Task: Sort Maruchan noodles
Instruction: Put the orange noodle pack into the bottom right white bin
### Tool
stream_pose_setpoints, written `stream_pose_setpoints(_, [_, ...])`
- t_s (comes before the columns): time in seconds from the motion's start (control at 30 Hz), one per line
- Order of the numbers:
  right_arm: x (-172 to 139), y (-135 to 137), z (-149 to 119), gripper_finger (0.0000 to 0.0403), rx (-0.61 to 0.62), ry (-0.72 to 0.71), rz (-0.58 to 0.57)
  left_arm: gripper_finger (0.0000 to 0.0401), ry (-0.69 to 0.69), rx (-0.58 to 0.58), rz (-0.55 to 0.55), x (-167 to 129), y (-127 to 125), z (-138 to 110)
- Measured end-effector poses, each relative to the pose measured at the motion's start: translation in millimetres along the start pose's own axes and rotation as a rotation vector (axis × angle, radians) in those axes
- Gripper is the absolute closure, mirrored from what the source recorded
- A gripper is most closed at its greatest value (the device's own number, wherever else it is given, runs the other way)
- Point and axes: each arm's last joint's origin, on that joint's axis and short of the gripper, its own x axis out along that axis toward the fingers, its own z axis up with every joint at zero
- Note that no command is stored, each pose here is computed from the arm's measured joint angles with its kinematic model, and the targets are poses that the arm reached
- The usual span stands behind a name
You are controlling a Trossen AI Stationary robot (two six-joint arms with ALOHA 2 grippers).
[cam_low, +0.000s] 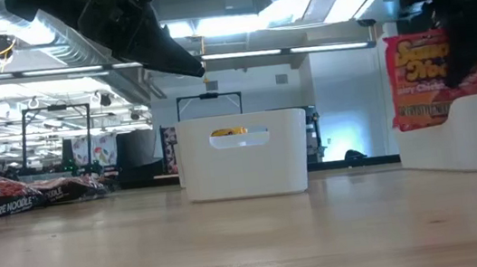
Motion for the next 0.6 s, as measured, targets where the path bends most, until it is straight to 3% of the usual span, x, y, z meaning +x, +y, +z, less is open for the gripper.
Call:
stream_pose_setpoints(0.13, [-2.8,-9.2,4.4,0.0272,0.024,0.004,-0.015,0.0222,0.000,0.000,0.000,0.0,0.0,0.0])
stream_pose_setpoints(0.37, [-39.4,-14.4,12.6,0.0272,0.030,0.108,0.042,0.0222,0.000,0.000,0.000,0.0,0.0,0.0])
stream_pose_setpoints(0.6, [-25.8,-18.4,-4.2,0.0272,0.017,0.237,0.041,0.0222,0.001,0.000,0.000,0.0,0.0,-0.1])
